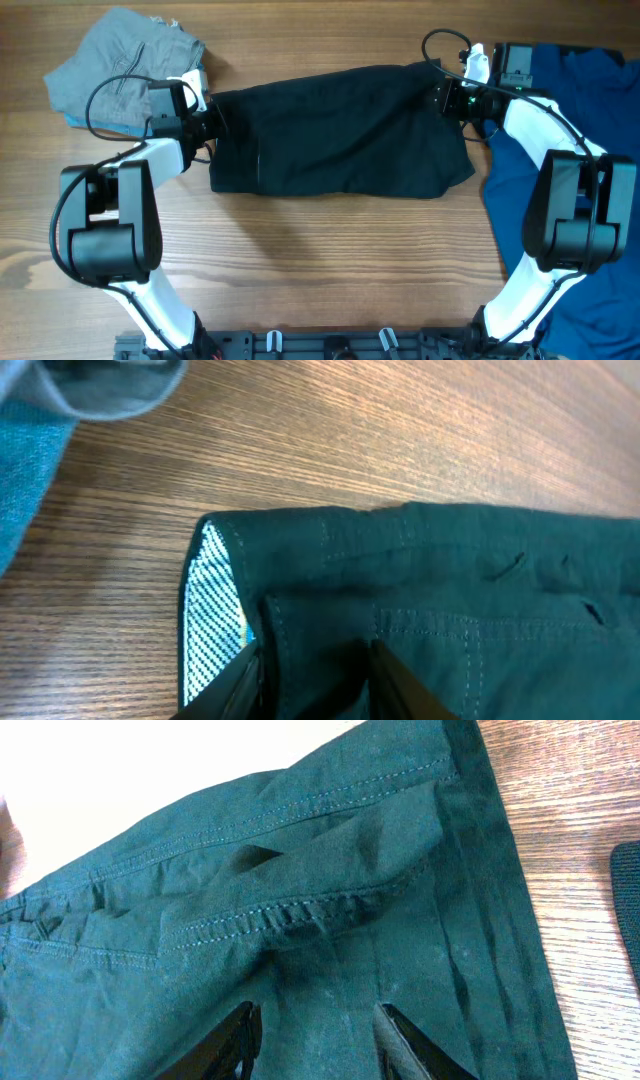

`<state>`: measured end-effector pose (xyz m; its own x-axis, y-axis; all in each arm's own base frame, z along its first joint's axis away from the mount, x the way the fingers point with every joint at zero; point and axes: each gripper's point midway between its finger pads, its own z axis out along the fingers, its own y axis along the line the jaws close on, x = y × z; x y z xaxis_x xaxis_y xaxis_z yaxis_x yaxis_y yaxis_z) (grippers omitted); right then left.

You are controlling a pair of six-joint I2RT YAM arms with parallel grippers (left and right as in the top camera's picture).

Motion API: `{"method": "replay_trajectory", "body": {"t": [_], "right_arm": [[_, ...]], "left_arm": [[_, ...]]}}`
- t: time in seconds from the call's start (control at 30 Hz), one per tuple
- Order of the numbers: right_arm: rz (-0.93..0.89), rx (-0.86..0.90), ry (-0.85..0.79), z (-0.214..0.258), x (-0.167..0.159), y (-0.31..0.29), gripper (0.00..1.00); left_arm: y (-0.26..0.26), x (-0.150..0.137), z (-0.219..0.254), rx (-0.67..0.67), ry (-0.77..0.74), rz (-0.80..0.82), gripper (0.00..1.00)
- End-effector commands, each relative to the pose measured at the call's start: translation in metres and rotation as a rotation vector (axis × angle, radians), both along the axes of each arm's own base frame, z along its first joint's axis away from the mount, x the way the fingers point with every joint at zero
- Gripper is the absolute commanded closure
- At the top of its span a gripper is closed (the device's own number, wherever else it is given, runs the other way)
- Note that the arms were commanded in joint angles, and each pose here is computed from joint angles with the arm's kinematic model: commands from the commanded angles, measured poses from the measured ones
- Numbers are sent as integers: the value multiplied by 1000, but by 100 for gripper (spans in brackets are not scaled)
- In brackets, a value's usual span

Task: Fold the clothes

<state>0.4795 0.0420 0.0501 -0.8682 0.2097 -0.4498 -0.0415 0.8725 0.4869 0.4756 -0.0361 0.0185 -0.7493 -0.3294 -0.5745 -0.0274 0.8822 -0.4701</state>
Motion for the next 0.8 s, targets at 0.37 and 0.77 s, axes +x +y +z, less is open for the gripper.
{"method": "replay_trajectory", "body": {"t": [0.37, 0.77], "right_arm": [[7, -21, -10, 1, 2, -2, 59], [3, -16, 10, -1, -1, -2, 60]], "left_arm": [[12, 10, 46, -41, -78, 21, 57], [0, 2, 5, -79, 11, -19, 61]]}}
